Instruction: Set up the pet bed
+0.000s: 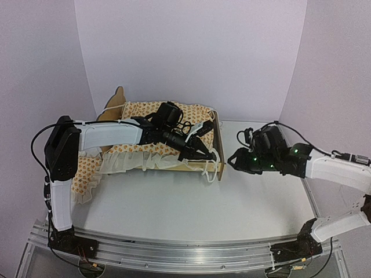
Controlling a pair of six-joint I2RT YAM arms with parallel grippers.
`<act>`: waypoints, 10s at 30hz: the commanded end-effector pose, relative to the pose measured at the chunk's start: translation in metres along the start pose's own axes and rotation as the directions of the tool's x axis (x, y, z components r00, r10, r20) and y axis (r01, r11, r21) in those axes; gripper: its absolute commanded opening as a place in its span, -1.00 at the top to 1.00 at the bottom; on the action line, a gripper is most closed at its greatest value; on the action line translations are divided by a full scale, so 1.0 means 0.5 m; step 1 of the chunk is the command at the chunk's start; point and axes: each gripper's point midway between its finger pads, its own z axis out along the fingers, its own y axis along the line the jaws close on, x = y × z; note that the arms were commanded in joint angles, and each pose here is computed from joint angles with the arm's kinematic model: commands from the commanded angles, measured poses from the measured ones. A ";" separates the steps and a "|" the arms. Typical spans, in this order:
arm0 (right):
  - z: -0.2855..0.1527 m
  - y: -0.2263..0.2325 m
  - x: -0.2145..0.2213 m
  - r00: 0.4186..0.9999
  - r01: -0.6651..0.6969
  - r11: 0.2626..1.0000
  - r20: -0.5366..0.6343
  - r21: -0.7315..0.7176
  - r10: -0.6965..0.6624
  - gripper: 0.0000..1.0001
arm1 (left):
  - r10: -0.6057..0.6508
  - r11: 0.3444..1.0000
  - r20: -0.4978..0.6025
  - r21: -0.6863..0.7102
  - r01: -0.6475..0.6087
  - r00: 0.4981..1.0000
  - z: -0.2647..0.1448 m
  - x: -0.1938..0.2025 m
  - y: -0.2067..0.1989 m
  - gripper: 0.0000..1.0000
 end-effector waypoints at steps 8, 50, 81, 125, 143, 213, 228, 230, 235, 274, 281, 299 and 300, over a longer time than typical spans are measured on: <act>0.023 0.273 0.098 0.649 0.749 0.633 0.410 -0.197 -0.641 0.20 | 0.046 0.997 0.051 -0.065 -0.042 0.998 -0.013 -0.050 0.038 1.00; 0.249 0.137 0.047 0.089 0.967 0.053 -0.134 0.248 -0.987 1.00 | 0.041 0.998 0.039 -0.047 -0.039 0.998 -0.018 -0.045 0.038 1.00; 0.137 0.059 0.179 0.981 0.184 0.923 0.115 -0.337 -0.153 1.00 | 0.230 0.973 -0.130 0.009 -0.231 0.964 -0.015 0.152 0.021 1.00; 0.126 -0.036 0.101 0.957 -0.100 0.965 0.242 -0.243 0.160 1.00 | -0.500 0.548 0.001 -0.774 0.317 0.866 0.097 0.226 0.139 0.20; 0.128 -0.013 0.120 0.976 -0.011 0.960 0.205 -0.280 0.071 1.00 | -0.430 0.565 0.036 -0.768 0.300 0.902 0.153 0.206 0.158 0.88; 0.301 0.092 0.067 0.934 0.311 0.733 0.050 -0.606 -0.355 1.00 | 0.084 0.992 -0.394 -0.055 -0.115 0.915 0.040 0.128 -0.043 -0.02; 0.314 0.100 0.064 0.937 0.300 0.725 0.048 -0.620 -0.347 1.00 | 0.436 0.887 -0.508 0.102 -0.451 0.743 -0.107 0.152 -0.036 -0.51; 0.314 0.102 0.062 0.936 0.301 0.722 0.050 -0.623 -0.347 1.00 | 0.475 0.858 -0.514 0.091 -0.505 0.714 -0.114 0.155 -0.012 -0.39; 0.313 0.104 0.064 0.935 0.302 0.717 0.050 -0.629 -0.351 1.00 | 0.612 0.716 -0.520 0.045 -0.697 0.595 -0.087 0.180 0.056 -0.02; 0.294 0.127 0.049 0.926 0.326 0.676 0.080 -0.661 -0.368 1.00 | 0.878 0.226 -0.451 0.096 -0.969 0.160 0.000 0.242 0.142 0.42; 0.295 0.129 0.044 0.926 0.328 0.670 0.085 -0.666 -0.369 1.00 | 0.906 0.241 -0.386 0.127 -0.962 0.176 0.004 0.255 0.102 0.58; 0.264 0.106 0.026 0.950 0.285 0.756 0.068 -0.589 -0.306 0.25 | 0.724 0.511 -0.498 -0.078 -0.856 0.477 -0.039 0.202 0.119 1.00; 0.258 0.098 0.028 0.955 0.269 0.777 0.051 -0.569 -0.293 0.13 | 0.691 0.552 -0.512 -0.081 -0.830 0.510 -0.043 0.210 0.119 1.00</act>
